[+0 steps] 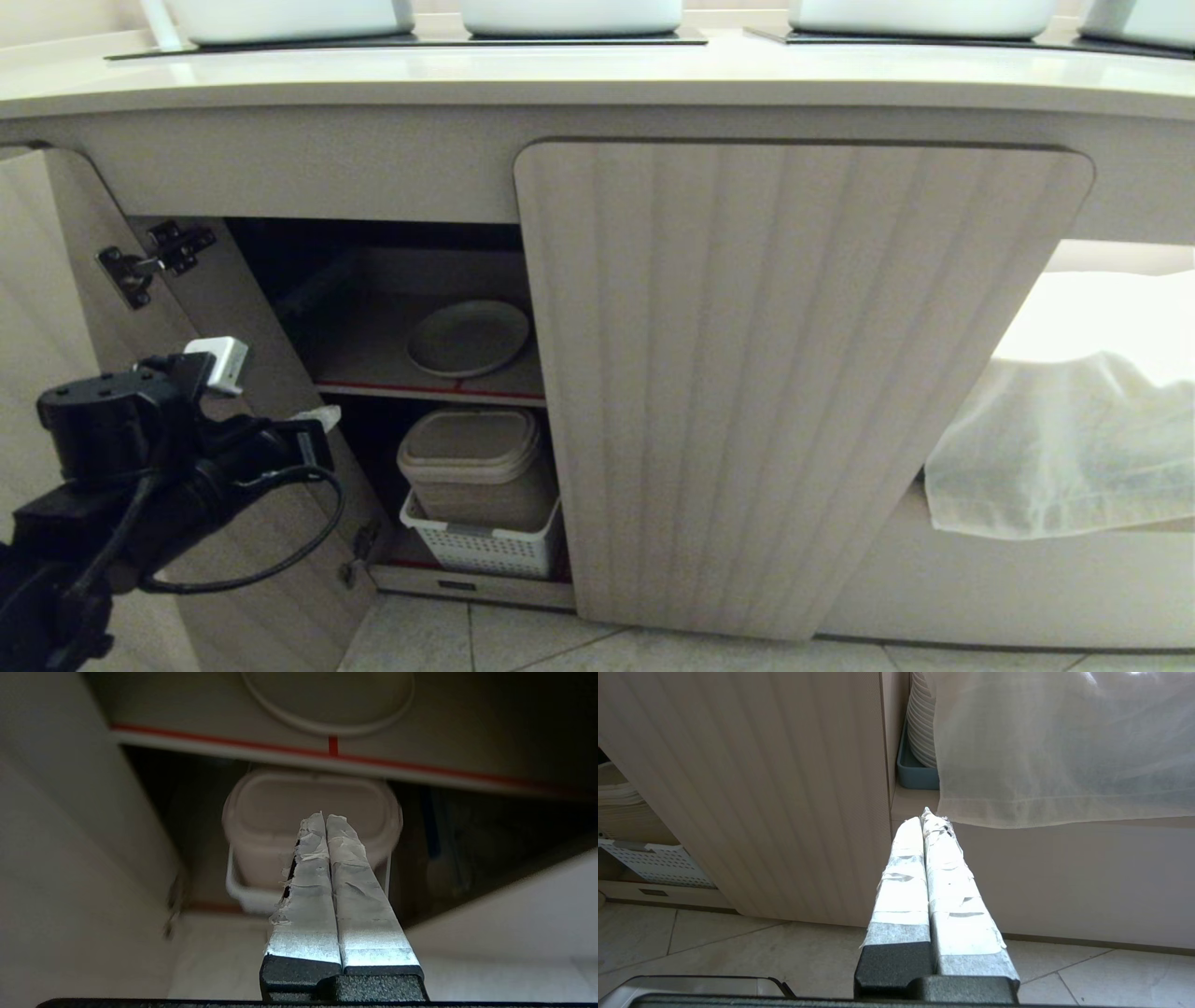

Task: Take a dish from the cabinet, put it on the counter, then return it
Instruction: Take the plate from the cabinet

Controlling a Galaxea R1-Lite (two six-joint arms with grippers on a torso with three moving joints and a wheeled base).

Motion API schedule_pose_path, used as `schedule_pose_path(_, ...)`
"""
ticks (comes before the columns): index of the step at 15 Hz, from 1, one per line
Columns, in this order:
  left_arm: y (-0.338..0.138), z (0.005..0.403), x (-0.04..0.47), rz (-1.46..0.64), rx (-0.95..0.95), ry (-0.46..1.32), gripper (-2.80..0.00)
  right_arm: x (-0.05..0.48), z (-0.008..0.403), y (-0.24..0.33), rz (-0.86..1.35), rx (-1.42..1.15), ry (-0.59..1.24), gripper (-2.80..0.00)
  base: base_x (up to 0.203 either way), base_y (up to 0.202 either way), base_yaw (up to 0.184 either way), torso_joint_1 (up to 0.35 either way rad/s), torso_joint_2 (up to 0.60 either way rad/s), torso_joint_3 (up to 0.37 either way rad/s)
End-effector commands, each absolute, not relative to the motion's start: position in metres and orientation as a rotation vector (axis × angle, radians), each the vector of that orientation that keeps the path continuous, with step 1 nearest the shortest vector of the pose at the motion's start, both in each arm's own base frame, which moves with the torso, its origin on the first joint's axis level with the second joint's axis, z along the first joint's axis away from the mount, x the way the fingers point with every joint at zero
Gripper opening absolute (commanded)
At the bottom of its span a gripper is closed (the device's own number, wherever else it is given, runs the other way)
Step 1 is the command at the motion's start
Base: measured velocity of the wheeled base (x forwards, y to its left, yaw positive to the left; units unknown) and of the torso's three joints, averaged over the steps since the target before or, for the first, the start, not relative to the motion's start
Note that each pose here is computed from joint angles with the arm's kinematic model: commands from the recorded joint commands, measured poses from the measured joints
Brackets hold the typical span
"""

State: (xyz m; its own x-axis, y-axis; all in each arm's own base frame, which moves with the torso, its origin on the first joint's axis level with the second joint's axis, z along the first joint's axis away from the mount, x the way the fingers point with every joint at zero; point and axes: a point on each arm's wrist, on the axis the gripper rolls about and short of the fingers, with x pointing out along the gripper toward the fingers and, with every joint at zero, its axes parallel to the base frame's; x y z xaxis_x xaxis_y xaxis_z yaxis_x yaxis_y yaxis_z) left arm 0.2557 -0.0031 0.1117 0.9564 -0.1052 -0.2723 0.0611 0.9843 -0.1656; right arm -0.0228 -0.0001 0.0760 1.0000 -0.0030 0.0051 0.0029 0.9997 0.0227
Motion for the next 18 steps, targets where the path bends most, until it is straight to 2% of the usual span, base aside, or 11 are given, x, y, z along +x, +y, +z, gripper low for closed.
schedule_pose_path(1, -0.003, 0.088, 0.279, -0.082, -0.17, 0.313, -2.8, -0.023, 0.076, 0.0, -0.003, 0.023, -0.006, -2.8, 0.0, 0.0, 0.0, 0.0, 0.0, 0.0)
schedule_pose_path(4, -0.002, 0.086, 0.309, -0.083, -0.188, 0.208, -2.8, -0.023, 0.076, 0.0, -0.005, 0.023, -0.006, -2.8, 0.0, 0.0, 0.0, 0.0, 0.0, 0.0)
schedule_pose_path(18, 0.007, 0.088, 0.384, -0.075, -0.183, 0.11, -2.8, -0.023, 0.076, 0.0, -0.005, 0.023, -0.006, -2.8, 0.0, 0.0, 0.0, 0.0, 0.0, 0.0)
